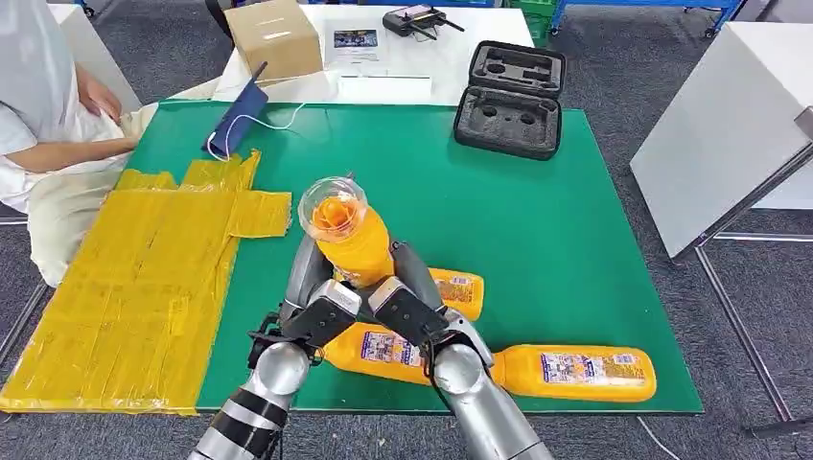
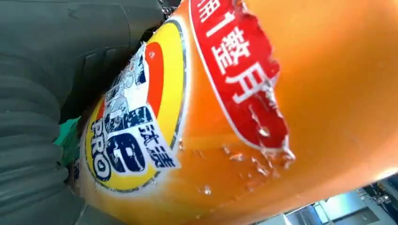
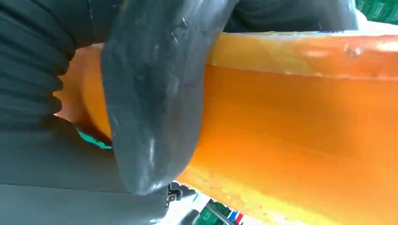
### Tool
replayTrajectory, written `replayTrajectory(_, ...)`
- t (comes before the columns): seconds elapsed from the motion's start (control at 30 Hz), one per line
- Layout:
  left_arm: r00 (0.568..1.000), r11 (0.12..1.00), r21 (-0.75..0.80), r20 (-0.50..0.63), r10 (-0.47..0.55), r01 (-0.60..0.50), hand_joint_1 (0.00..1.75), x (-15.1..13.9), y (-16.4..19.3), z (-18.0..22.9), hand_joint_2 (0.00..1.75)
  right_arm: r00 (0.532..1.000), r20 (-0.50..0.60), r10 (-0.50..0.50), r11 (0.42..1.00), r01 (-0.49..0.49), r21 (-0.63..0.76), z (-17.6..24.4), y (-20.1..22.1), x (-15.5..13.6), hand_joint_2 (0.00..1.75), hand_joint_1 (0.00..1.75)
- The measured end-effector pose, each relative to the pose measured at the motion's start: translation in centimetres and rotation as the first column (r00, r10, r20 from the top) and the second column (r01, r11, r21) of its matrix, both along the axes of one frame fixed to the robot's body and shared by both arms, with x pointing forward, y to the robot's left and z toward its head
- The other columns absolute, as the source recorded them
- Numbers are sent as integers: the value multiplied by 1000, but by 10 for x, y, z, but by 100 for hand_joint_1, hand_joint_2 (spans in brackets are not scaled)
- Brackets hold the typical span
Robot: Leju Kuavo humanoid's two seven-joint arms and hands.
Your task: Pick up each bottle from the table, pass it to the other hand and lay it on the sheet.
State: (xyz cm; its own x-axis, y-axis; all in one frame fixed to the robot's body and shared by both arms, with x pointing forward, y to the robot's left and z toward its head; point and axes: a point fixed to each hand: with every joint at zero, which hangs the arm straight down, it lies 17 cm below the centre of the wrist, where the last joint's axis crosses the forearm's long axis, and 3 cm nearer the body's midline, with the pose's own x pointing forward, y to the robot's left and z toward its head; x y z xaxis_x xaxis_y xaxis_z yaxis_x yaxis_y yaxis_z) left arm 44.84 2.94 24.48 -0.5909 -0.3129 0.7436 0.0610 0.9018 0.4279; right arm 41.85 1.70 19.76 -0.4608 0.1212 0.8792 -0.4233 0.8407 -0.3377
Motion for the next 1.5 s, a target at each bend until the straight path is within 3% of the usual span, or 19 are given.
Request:
replayTrajectory(0.13, 1000, 1000, 0, -2, 3, -3, 0, 2, 2, -1, 175, 1000, 5, 4, 1000, -3, -7, 1, 1, -2, 175, 175)
replayTrajectory(0.17, 1000, 1000, -4, -6, -2, 2, 10, 2, 2, -2, 175, 1000, 7, 2, 1000, -2, -8, 0, 1, -2, 175, 175)
replayTrajectory(0.2, 1000, 1000, -13, -12, -7, 7, 175, 2, 2, -3, 175, 1000, 9, 3, 1000, -3, -11, 0, 1, -2, 175, 175)
replayTrajectory(0.47, 997, 992, -112, -51, -59, 53, 175, 4, 9, -3, 175, 1000, 24, -4, 1000, 4, -24, 1, 3, -3, 175, 175)
replayTrajectory(1.03, 999, 976, -219, -22, -29, 23, 175, -9, 32, 7, 175, 999, 41, -10, 1000, 11, -23, 5, 6, -4, 175, 175)
replayTrajectory(1.07, 999, 975, -221, -20, -27, 22, 175, -10, 33, 8, 175, 999, 43, -12, 1000, 13, -24, 6, 6, -4, 175, 131)
replayTrajectory(1.1, 1000, 974, -224, -19, -25, 20, 175, -10, 33, 8, 175, 999, 44, -15, 1000, 16, -23, 6, 6, -3, 175, 12)
replayTrajectory(1.13, 1000, 973, -228, -16, -23, 19, 175, -11, 34, 9, 175, 999, 46, -18, 1000, 19, -22, 7, 6, -3, 175, 0)
replayTrajectory(1.3, 999, 968, -252, 25, 25, -18, 175, -14, 48, 23, 175, 997, 69, -44, 999, 44, -1, 14, 1, -4, 175, 0)
replayTrajectory(1.5, 981, 949, -278, 80, 177, -149, 175, -6, 101, 43, 175, 990, 75, -121, 992, 119, 31, 16, -27, -2, 175, 0)
